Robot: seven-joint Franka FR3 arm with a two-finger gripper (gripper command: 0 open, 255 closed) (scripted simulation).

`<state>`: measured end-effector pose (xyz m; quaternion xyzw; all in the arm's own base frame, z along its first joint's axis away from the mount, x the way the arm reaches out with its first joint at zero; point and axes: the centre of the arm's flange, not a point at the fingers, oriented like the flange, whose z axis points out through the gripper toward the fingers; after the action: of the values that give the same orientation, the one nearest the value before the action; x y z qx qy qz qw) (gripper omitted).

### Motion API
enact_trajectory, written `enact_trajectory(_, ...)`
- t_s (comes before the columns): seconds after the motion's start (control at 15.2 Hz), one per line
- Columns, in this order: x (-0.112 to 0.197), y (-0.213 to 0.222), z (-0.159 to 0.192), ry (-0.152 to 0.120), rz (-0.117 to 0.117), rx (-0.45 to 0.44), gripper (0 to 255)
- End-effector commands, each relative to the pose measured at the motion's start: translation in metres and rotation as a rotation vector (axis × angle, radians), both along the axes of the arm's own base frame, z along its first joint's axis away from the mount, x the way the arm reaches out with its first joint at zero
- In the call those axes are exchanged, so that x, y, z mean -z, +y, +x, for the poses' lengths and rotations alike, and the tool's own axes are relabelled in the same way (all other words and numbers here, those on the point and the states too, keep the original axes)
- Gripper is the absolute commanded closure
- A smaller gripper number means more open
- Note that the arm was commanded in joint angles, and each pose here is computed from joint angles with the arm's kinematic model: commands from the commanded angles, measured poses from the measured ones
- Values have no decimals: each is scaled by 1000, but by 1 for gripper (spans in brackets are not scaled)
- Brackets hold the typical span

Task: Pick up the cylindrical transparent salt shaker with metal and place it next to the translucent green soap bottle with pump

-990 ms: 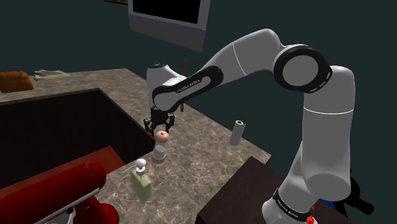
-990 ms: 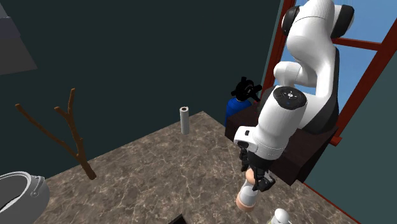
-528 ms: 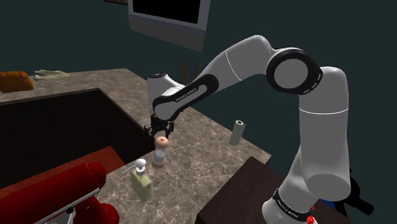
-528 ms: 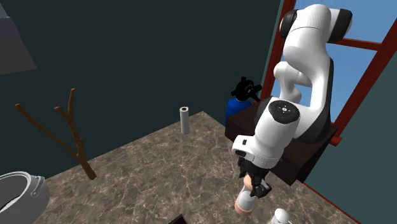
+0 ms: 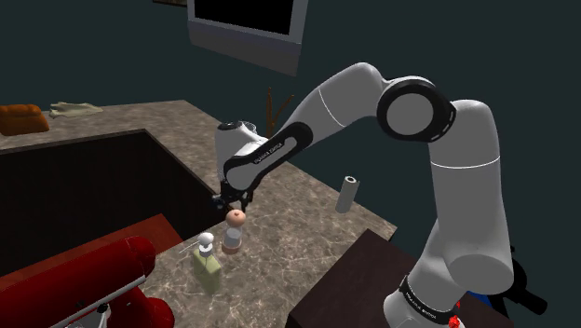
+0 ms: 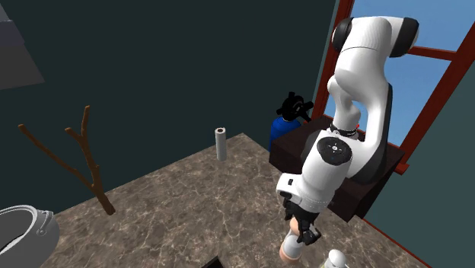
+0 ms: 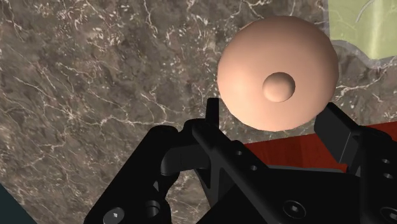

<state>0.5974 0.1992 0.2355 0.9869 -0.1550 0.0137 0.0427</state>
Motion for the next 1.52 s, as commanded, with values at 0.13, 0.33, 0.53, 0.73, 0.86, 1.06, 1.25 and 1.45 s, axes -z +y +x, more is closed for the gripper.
enact_trajectory(0.13, 21, 0, 0, -1, 0, 0, 255)
enact_trajectory(0.33, 37, 0, 1, -1, 0, 0, 255)
enact_trajectory(0.53, 53, 0, 1, -1, 0, 0, 255)
enact_trajectory(0.73, 58, 0, 1, -1, 0, 0, 255)
enact_trajectory(0.86, 58, 0, 1, -1, 0, 0, 255)
enact_trajectory(1.06, 58, 0, 1, -1, 0, 0, 255)
enact_trajectory(1.25, 58, 0, 0, -1, 0, 0, 0)
enact_trajectory(1.45, 58, 0, 0, -1, 0, 0, 0)
